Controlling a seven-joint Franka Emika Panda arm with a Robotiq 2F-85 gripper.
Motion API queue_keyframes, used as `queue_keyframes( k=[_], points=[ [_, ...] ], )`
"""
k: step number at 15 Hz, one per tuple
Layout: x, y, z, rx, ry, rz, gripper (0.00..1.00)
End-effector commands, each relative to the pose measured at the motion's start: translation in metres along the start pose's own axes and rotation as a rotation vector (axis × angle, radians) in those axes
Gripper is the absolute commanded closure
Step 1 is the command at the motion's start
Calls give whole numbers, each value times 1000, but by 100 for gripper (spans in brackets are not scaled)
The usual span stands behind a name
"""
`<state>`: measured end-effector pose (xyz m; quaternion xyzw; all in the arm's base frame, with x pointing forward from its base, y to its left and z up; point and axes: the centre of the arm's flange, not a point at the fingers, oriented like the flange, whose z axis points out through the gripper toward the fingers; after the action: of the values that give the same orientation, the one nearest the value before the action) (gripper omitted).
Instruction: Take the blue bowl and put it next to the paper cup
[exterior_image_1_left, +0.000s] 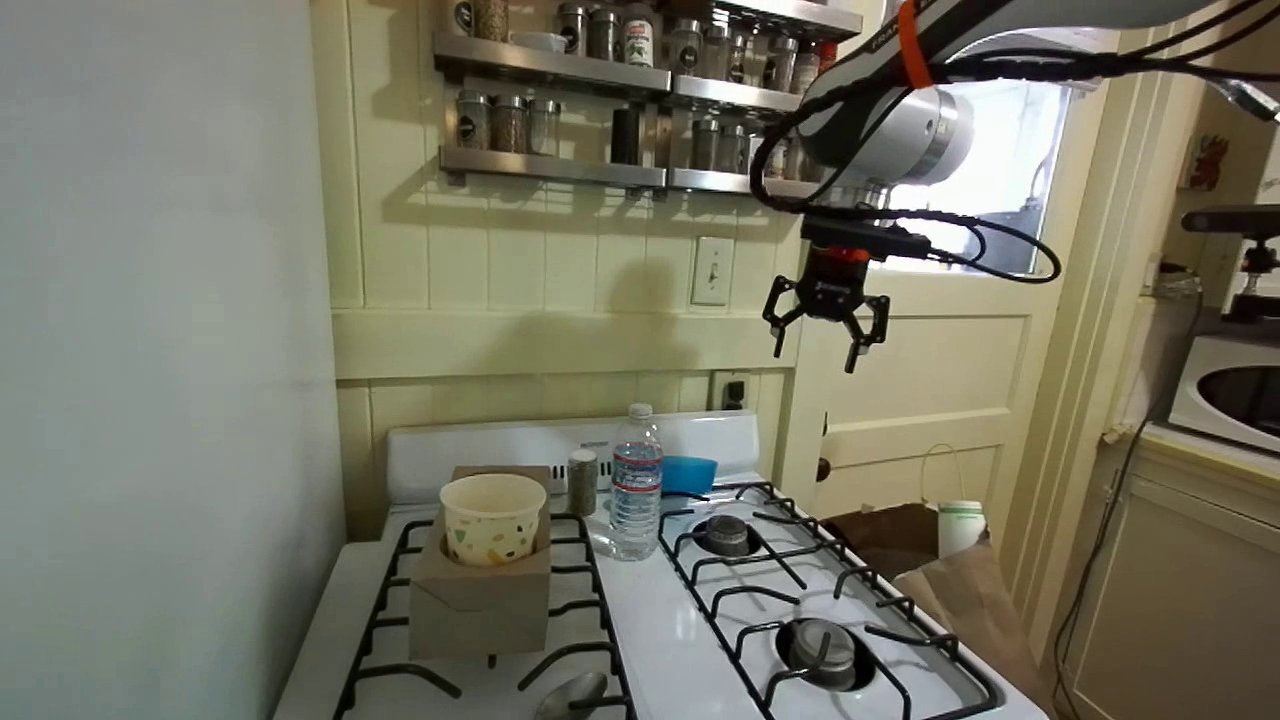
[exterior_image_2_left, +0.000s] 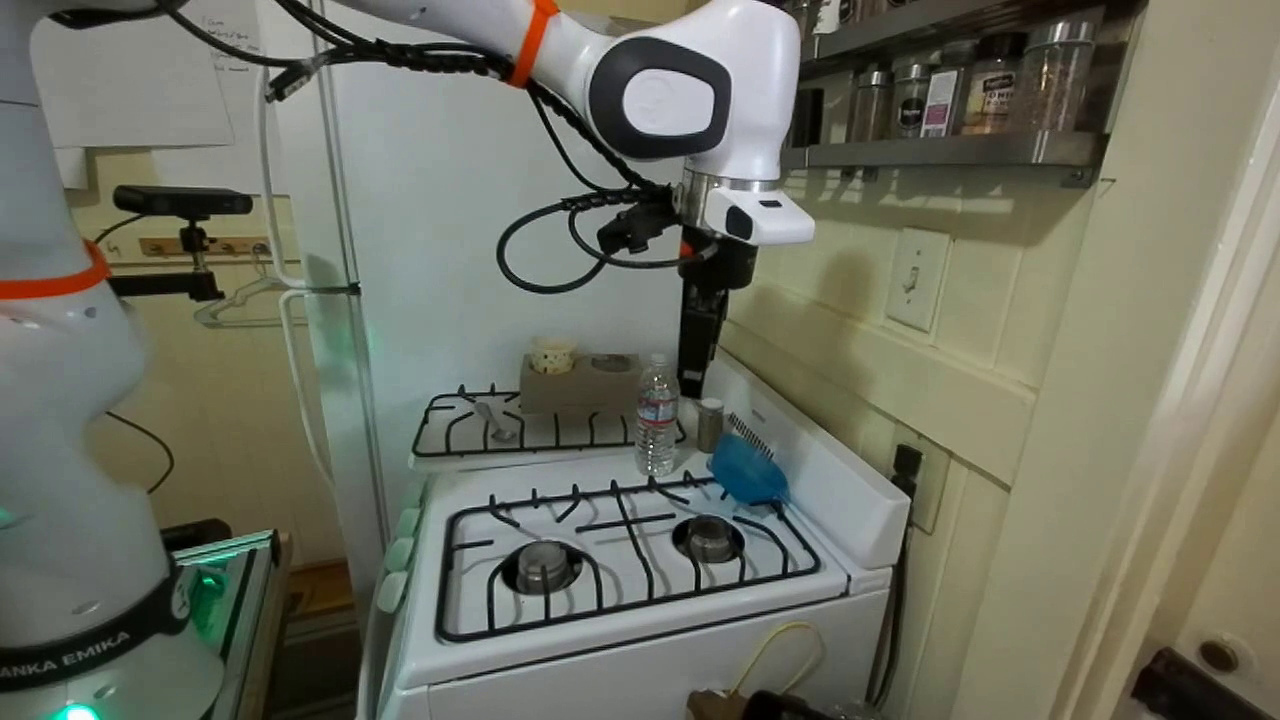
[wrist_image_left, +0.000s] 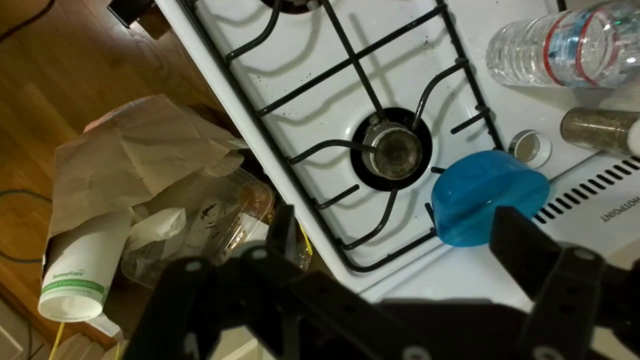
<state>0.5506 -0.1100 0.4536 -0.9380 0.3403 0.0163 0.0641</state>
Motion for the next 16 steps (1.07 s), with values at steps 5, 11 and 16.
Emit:
queue_keyframes(
  k=[5,11,16],
  points=[
    [-4,0,-11,10,17,-5,0],
    [29,-49,66,80,48,86,0],
    [64,-65,133,51,-1,144,0]
  ],
)
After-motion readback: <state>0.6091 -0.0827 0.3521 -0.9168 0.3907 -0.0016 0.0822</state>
